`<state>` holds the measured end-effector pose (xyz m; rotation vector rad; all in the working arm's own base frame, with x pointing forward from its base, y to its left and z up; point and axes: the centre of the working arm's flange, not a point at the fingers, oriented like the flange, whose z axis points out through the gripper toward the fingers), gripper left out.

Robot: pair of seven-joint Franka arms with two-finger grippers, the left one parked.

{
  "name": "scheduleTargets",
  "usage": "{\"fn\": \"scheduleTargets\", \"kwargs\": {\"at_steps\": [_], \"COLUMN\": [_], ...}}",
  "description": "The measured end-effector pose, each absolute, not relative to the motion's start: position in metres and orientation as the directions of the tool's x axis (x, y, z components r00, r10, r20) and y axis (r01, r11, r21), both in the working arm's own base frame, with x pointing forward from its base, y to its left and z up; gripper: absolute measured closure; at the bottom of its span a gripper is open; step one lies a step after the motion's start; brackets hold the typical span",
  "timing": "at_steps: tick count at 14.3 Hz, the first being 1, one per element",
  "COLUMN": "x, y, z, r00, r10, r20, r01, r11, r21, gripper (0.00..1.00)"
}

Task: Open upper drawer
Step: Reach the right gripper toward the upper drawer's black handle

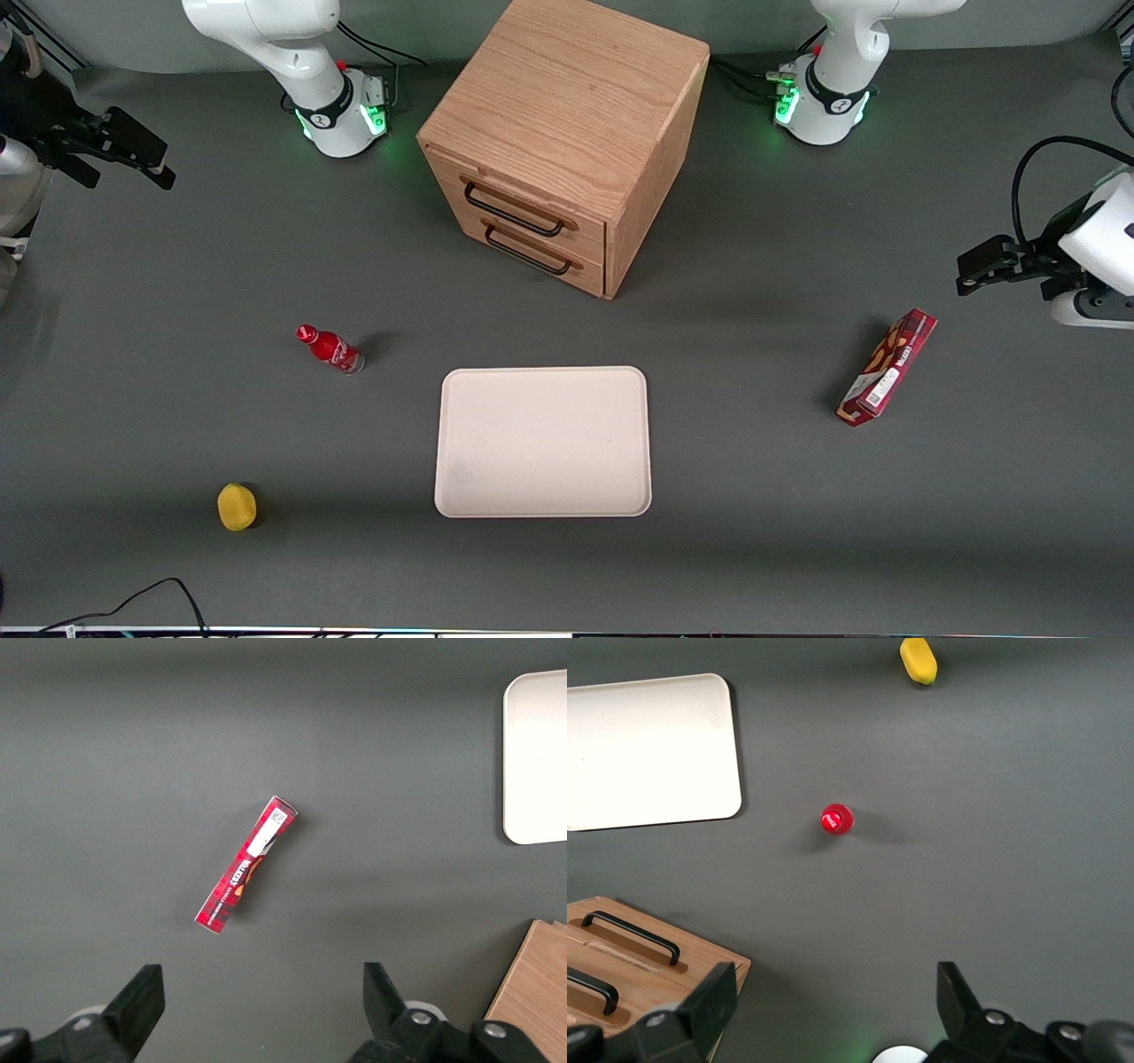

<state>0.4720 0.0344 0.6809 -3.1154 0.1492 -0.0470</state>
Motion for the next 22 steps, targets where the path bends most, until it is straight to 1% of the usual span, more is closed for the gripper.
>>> {"fn": "scheduleTargets", "kwargs": {"at_steps": [3, 7, 9, 12, 15, 17, 20, 22], "x": [0.468, 0.466, 0.459, 0.44, 0.437, 0.447, 0.472, 0.489], "y": [0.03, 0.031, 0.057, 0.131, 0.202, 0.24, 0.265, 0.268], "z": [0.68, 0.684, 0.694, 0.707, 0.691, 0.665, 0.619, 0.594], "r00": [0.995, 0.996, 1.0, 0.986, 0.937, 0.877, 0.77, 0.713], "r10": [-0.102, -0.087, 0.015, 0.167, 0.349, 0.478, 0.635, 0.7], "r20": [-0.002, -0.007, -0.012, -0.016, -0.029, -0.051, -0.063, -0.042], "r01": [-0.102, -0.088, 0.015, 0.166, 0.344, 0.462, 0.592, 0.638], "r11": [-0.995, -0.996, -1.0, -0.985, -0.932, -0.867, -0.747, -0.673], "r21": [-0.02, -0.02, -0.018, -0.037, -0.116, -0.185, -0.302, -0.376], "gripper": [0.0, 0.0, 0.0, 0.0, 0.0, 0.0, 0.0, 0.0]}}
